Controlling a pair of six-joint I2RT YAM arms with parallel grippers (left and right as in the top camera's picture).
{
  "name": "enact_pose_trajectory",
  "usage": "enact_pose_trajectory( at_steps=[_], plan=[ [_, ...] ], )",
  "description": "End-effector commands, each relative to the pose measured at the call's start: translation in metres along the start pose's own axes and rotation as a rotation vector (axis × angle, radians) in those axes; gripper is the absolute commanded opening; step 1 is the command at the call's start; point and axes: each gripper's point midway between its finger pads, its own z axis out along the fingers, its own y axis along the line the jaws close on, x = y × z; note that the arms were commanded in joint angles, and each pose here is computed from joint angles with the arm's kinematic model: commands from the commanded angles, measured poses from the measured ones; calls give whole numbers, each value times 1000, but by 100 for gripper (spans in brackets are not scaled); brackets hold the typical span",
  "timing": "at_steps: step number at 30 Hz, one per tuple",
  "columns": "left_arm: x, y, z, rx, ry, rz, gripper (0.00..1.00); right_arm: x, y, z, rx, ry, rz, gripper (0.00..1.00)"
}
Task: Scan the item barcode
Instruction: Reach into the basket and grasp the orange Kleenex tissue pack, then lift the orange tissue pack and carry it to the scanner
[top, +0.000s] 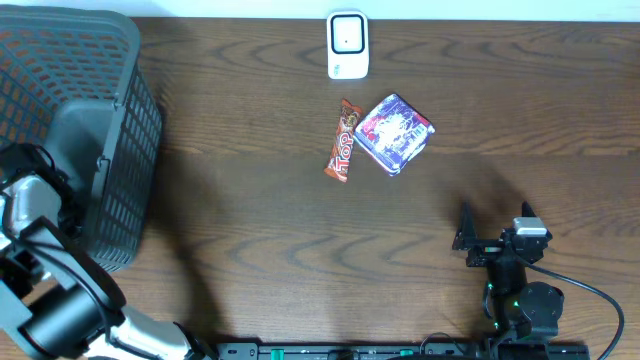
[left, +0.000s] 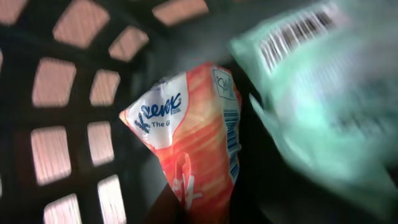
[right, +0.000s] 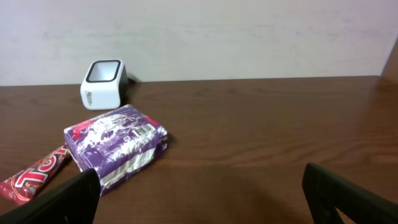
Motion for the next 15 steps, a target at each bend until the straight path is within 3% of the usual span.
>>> enact_pose_trajectory(
  at_steps=[1, 8, 14, 15],
  plan=[
    [-16, -10, -44, 179, -55, -46, 7, 1, -1, 0, 6, 2, -11, 99],
    [-44, -30, -178, 690, -268, -106, 7, 1, -1, 0, 6, 2, -11, 99],
    [-38, -42, -286, 1103, -393, -64, 7, 1, -1, 0, 6, 2, -11, 99],
    [-32, -49, -317, 1226, -415, -27, 7, 1, -1, 0, 6, 2, -11, 99]
  ],
)
